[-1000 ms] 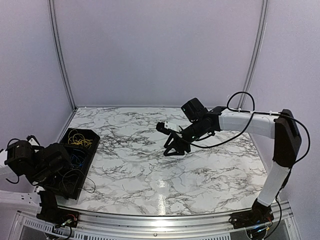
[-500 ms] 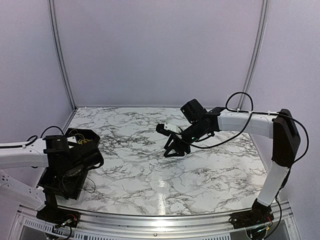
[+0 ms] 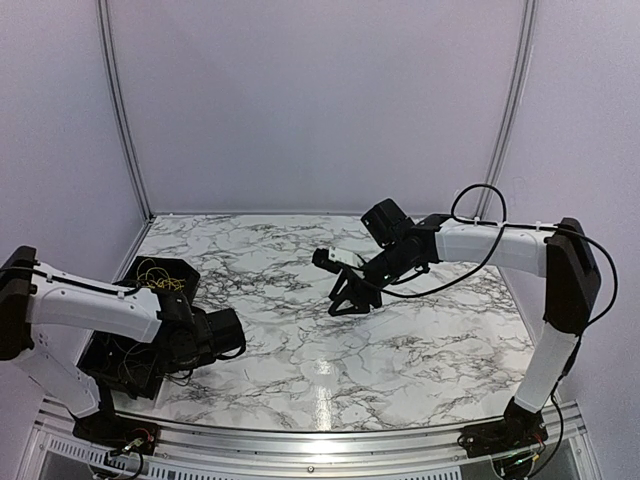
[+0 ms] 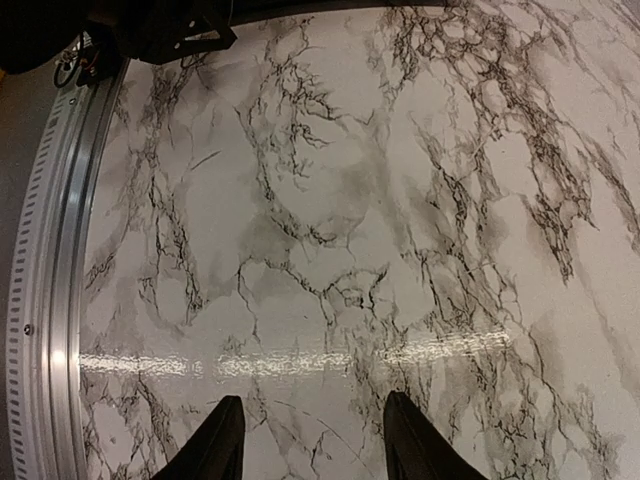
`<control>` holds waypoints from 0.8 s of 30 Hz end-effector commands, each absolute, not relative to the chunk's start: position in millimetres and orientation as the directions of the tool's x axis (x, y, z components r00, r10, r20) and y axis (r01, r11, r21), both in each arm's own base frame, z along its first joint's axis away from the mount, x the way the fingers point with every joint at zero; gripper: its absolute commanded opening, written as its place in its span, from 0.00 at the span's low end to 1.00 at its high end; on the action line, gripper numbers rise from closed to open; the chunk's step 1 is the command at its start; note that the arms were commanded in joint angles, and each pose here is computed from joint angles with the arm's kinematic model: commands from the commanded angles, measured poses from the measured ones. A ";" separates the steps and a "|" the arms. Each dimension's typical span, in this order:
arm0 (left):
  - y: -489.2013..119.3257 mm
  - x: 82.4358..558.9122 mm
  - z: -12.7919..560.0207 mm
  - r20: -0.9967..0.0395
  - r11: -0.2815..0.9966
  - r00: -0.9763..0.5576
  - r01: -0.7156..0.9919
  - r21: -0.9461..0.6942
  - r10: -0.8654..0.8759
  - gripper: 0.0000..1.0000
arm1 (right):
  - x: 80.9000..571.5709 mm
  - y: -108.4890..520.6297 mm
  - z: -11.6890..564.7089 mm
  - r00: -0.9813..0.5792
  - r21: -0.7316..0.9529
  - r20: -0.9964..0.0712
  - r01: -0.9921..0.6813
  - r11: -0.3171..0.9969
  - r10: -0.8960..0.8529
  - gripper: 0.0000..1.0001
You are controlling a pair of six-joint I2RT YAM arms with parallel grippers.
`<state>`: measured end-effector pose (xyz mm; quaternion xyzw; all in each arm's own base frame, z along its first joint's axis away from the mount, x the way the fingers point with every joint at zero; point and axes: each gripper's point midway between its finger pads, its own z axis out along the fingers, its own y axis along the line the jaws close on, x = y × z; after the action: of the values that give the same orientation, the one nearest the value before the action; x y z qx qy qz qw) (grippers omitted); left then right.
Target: Untangle the cables
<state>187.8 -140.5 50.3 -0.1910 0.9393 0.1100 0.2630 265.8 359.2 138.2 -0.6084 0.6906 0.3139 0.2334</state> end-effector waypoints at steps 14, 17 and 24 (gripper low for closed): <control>-119.9 182.2 21.5 -0.534 0.877 -0.787 -0.454 0.161 -0.309 0.11 | 267.3 361.5 141.2 -0.139 0.152 -0.711 -0.988 0.043 -0.690 0.48; -116.7 184.4 36.8 -0.563 0.877 -0.755 -0.469 0.103 -0.337 0.00 | 267.1 361.7 140.1 -0.140 0.154 -0.709 -0.987 0.042 -0.691 0.47; -89.9 184.3 81.5 -0.650 0.842 -0.649 -0.538 0.025 -0.395 0.00 | 266.4 361.9 135.9 -0.145 0.164 -0.702 -0.986 0.040 -0.697 0.47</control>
<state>187.1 -118.7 58.7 -0.2416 0.9209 0.0768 0.2962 264.7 358.4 133.0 -0.6130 0.6892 0.3126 0.2269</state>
